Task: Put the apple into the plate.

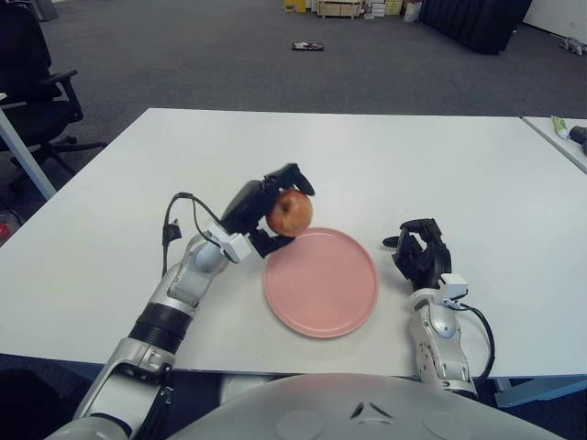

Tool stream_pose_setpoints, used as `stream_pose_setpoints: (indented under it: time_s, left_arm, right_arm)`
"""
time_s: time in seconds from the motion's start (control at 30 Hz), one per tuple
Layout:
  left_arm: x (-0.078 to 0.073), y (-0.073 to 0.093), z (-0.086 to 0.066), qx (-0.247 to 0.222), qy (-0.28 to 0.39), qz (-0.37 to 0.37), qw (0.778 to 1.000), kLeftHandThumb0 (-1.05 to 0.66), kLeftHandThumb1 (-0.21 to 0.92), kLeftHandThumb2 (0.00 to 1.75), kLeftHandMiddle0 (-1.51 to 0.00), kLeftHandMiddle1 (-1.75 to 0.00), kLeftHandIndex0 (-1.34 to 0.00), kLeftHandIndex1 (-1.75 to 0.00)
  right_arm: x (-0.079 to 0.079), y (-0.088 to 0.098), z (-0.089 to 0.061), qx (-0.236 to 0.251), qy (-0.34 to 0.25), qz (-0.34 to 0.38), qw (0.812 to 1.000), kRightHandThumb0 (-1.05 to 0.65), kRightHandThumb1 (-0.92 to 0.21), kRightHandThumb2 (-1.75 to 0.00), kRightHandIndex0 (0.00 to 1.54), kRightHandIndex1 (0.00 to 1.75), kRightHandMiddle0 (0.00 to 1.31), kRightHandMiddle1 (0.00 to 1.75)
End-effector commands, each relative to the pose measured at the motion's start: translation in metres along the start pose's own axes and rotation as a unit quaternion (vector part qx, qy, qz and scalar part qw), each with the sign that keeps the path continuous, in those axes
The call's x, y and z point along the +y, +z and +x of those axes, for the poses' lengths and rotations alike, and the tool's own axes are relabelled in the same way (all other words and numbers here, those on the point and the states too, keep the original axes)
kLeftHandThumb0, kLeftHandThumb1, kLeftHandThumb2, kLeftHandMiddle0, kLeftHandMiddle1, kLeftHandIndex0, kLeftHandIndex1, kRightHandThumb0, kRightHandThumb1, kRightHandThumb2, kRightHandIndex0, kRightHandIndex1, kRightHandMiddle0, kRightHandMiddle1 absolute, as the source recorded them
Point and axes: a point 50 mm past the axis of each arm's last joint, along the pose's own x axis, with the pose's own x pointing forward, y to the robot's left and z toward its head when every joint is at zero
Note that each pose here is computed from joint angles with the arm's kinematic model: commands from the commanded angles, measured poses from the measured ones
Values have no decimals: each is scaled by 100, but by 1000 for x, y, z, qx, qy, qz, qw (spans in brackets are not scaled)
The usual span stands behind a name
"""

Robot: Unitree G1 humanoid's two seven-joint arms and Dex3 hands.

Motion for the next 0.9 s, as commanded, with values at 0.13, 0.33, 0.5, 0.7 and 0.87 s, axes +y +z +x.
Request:
stream_pose_setpoints:
  time_s: [0.13, 0.33, 0.5, 0.7, 0.87]
  left_arm:
    - [-21, 10, -1, -59, -88, 27, 994, 0, 1, 163, -88, -164, -60, -175]
    - [-44, 8, -3, -46, -179, 52, 981, 0, 2, 163, -87, -165, -59, -175]
    - [-67, -1, -5, -22, -234, 54, 971, 0, 4, 161, -86, -166, -58, -175]
    - [-79, -4, -8, -14, -274, 56, 960, 0, 6, 159, -83, -168, -56, -175]
    - [-92, -13, -13, 3, -303, 57, 951, 0, 8, 158, -83, -168, -55, -175]
  right_arm:
    - [4, -8, -3, 25, -7, 15, 1000, -38, -72, -81, 57, 142, 32, 175]
    - [4, -7, -4, 19, -8, 18, 1000, -38, -72, -81, 57, 142, 32, 175]
    - [4, -7, -5, 19, -10, 20, 1000, -38, -72, -81, 57, 142, 32, 175]
    - [3, -8, -5, 19, -14, 22, 999, -38, -72, -81, 57, 141, 32, 175]
    - [2, -8, -5, 16, -14, 19, 1000, -38, -71, -81, 57, 141, 32, 175]
